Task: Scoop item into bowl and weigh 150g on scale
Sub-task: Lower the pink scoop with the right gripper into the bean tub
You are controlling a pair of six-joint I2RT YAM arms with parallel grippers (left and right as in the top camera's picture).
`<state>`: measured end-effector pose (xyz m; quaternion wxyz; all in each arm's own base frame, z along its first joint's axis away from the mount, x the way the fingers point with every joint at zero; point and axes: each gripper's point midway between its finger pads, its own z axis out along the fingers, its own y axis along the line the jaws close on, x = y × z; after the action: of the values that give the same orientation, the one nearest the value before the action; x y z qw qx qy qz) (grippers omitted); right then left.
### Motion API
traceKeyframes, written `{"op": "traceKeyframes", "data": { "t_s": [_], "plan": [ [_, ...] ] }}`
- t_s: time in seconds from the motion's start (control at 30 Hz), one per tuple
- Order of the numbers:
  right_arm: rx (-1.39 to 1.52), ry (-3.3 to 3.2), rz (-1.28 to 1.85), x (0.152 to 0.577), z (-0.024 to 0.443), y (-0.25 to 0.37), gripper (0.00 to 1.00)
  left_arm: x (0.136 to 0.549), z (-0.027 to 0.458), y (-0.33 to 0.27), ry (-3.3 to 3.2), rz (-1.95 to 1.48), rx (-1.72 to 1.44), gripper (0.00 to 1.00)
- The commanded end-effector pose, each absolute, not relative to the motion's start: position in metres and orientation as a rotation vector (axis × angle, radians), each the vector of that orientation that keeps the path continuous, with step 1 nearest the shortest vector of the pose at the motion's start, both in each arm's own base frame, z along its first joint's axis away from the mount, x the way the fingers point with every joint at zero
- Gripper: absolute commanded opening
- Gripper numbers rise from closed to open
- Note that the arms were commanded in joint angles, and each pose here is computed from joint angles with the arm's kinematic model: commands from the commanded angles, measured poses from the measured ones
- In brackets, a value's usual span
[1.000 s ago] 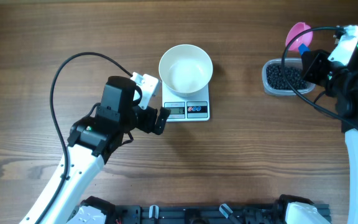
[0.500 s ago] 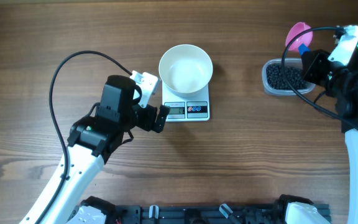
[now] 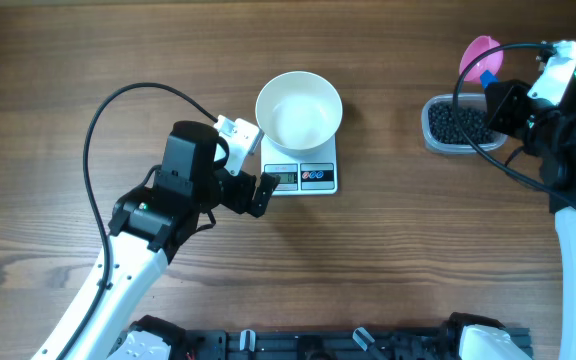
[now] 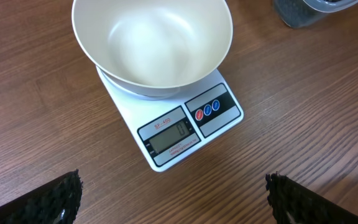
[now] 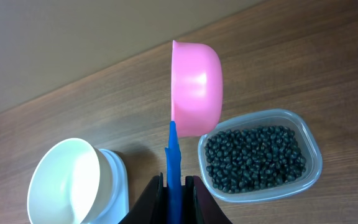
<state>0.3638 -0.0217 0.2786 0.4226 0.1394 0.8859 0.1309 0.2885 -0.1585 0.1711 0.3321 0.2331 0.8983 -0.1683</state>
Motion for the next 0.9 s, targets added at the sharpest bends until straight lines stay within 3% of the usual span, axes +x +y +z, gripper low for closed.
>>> {"op": "traceKeyframes", "data": {
  "t_s": [0.0,0.87],
  "plan": [
    [0.312,2.193,0.331,0.364,0.29,-0.02,0.04,0.287,0.167,-0.16,2.35,-0.441,0.643,1.0],
    [0.472,2.307,0.061,0.341,0.262,-0.057,0.04,0.285,0.165,-0.16,2.358,-0.441,0.644,1.0]
  ]
}}
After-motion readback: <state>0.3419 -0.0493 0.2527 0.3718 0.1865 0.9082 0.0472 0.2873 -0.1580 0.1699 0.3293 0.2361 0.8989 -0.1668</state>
